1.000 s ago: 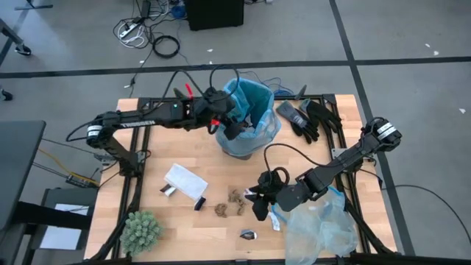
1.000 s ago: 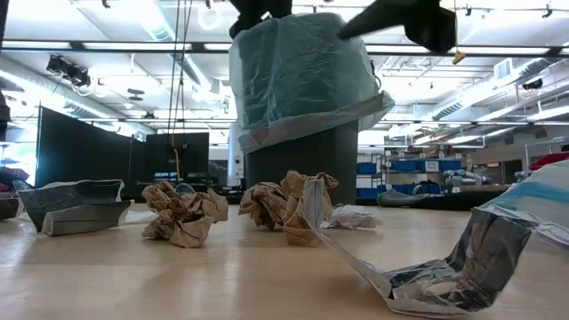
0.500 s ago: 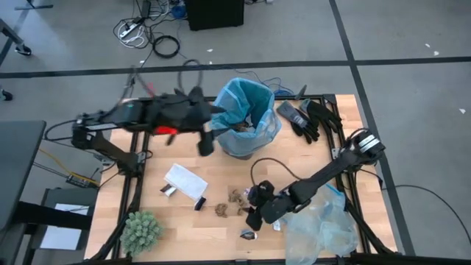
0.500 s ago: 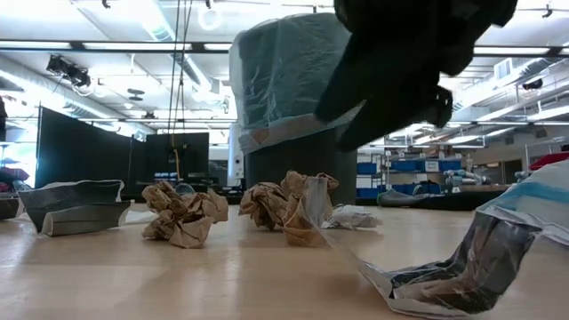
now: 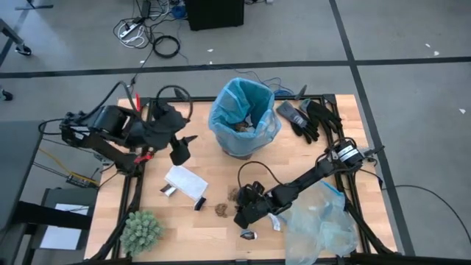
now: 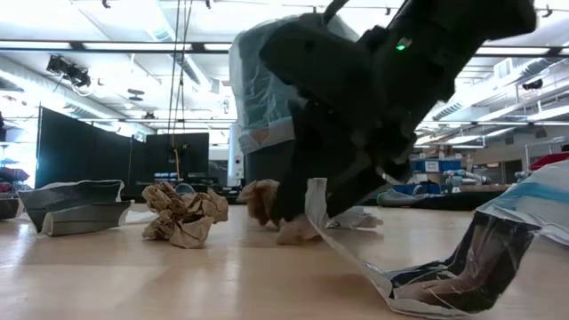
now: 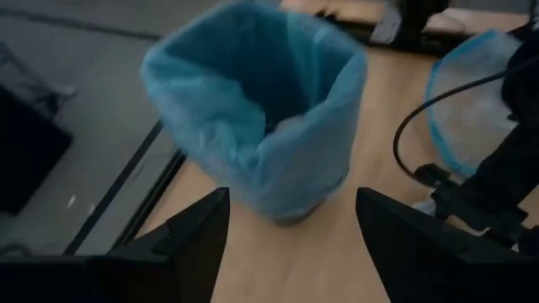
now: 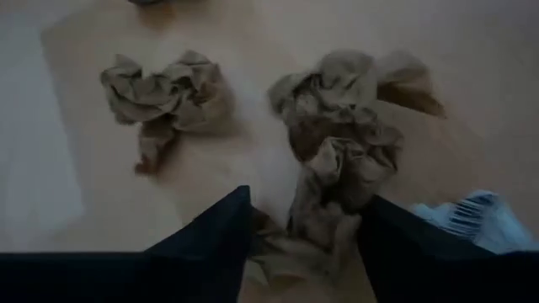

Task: Place trash/remove bag and relplace
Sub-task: Put the brown napkin into the trash bin

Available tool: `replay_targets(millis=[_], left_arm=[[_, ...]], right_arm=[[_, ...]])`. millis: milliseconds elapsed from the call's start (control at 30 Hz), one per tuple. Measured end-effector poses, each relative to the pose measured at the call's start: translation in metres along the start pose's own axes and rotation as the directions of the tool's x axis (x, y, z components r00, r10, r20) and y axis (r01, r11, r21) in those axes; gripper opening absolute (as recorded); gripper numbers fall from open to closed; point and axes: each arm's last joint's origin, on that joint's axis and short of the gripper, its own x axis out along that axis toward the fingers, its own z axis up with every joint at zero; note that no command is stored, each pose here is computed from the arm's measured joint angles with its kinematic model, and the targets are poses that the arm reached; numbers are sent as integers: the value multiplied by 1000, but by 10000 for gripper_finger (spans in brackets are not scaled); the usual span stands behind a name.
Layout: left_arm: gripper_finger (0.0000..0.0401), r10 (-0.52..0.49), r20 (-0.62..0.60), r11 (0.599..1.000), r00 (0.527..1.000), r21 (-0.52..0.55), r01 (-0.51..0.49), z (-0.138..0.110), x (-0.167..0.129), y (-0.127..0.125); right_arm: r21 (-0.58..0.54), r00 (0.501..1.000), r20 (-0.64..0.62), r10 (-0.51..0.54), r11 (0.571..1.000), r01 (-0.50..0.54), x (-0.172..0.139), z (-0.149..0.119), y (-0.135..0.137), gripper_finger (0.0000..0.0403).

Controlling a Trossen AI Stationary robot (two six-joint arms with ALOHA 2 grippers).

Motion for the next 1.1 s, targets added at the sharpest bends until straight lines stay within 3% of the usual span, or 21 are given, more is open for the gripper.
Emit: replay_targets(millis=[267,333,567,800,967,1100], left_arm=[[268,32,-26,999,999,-22,-32,-22,-2,-12],[268,50,-51,999,997,-16,-51,-29,-1,-15],[241,30,-65,999,997,-16,-31,-44,2,-29],[219,0,-60,1000,998,-24,-2,-50,1,-38],[218,-14,-68,999,998,-30,12,-59,3,-46],[218,-48,-48,997,998,-62,45,-65,6,-56]], right_arm=[[15,999,-36,-1,1000,2,-2,1,-2,33],[14,999,-41,4,1000,-3,-3,1,-1,13],[85,999,-37,40,996,-36,-11,4,5,6],[91,994,64,86,992,-92,-29,20,35,3],[5,984,152,98,995,-100,-49,45,65,1],[-118,988,149,41,993,-23,-69,64,80,1]])
